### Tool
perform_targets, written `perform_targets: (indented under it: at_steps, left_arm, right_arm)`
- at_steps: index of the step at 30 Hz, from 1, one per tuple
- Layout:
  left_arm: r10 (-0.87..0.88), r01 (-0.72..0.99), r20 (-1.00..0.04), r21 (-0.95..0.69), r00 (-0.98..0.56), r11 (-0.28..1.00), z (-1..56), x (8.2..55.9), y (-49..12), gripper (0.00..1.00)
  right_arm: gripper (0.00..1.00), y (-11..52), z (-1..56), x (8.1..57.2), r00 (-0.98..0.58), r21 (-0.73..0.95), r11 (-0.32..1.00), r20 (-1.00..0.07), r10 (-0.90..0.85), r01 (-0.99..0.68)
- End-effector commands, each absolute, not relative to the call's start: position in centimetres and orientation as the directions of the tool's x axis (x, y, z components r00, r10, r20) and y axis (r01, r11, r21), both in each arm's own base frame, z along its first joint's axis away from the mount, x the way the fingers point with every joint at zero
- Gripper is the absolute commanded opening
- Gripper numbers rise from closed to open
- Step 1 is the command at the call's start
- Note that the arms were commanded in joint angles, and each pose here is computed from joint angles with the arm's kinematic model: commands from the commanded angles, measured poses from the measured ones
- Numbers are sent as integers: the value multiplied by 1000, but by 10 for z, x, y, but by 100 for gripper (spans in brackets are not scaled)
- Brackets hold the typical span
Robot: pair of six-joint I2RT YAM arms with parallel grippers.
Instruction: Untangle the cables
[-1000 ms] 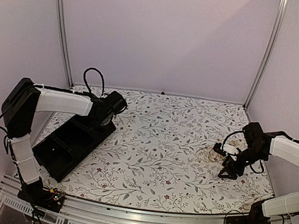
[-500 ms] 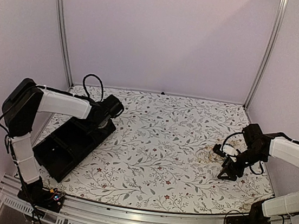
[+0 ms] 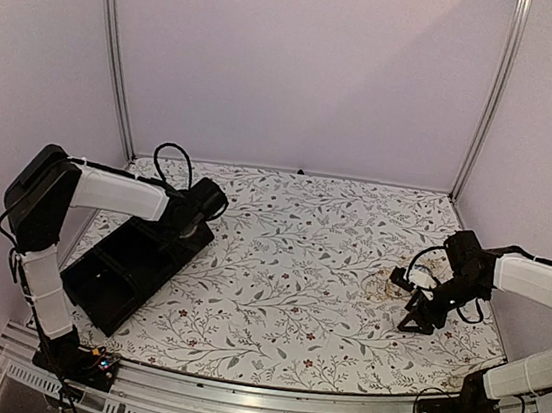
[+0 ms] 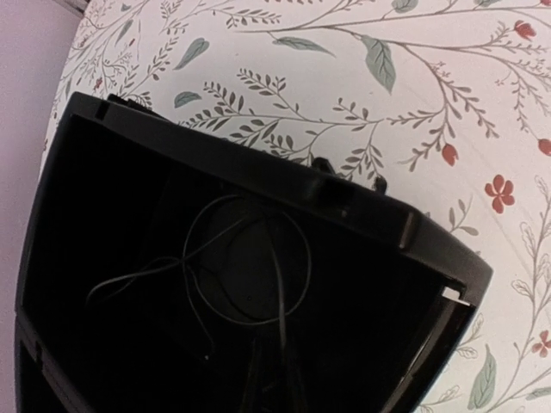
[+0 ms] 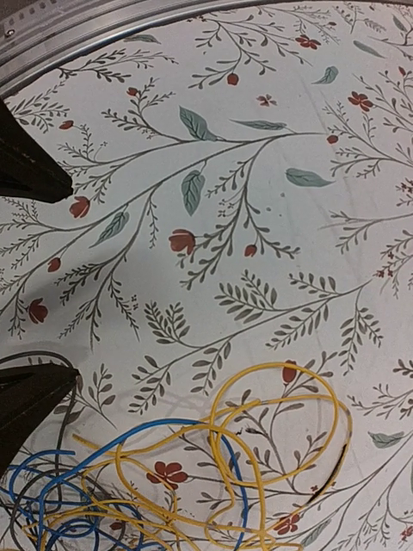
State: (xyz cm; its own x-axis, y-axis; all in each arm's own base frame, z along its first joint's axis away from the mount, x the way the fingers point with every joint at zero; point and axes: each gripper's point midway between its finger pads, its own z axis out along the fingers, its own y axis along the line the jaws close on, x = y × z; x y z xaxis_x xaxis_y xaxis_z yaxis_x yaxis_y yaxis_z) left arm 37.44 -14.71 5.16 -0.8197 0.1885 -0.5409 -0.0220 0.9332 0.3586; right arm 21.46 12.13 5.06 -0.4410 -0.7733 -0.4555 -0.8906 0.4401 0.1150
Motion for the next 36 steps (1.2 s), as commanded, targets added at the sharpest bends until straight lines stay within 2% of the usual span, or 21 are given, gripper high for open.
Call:
perform_targets:
  at_steps: [1, 6, 10, 14, 19, 23, 26, 31, 36]
  left_arm:
    - [183, -4, -526, 334, -831, 942, 59, 374, -151, 15]
    - [171, -6, -542, 310, -823, 951, 79, 370, -151, 21]
    - [161, -7, -559, 287, -813, 958, 100, 369, -155, 41]
    - [145, 2, -592, 235, -793, 972, 123, 371, -164, 49]
    - [125, 25, -616, 169, -778, 985, 141, 372, -174, 50]
    - [145, 72, -631, 139, -762, 988, 148, 372, -187, 47]
    - [228, 221, -657, 94, -719, 971, 152, 364, -225, 46]
    - [361, 497, -692, 4, -626, 868, 146, 326, -315, 46]
    - [411, 587, -680, -34, -607, 809, 127, 307, -359, 46]
  right_arm:
    - [68, 128, 48, 213, -440, 136, 431, -477, -761, -892]
    - [68, 136, 61, 216, -432, 150, 419, -520, -737, -896]
    - [68, 141, 78, 223, -419, 141, 414, -551, -722, -899]
    - [68, 137, 88, 232, -424, 108, 441, -544, -724, -891]
    - [68, 134, 94, 236, -438, 99, 460, -529, -727, -882]
    - [66, 128, 97, 238, -454, 75, 489, -514, -728, -869]
    - [63, 114, 92, 239, -474, 29, 525, -473, -742, -851]
    - [58, 89, 70, 240, -500, -62, 557, -366, -785, -828]
    - [58, 76, 60, 239, -516, -96, 566, -307, -800, -819]
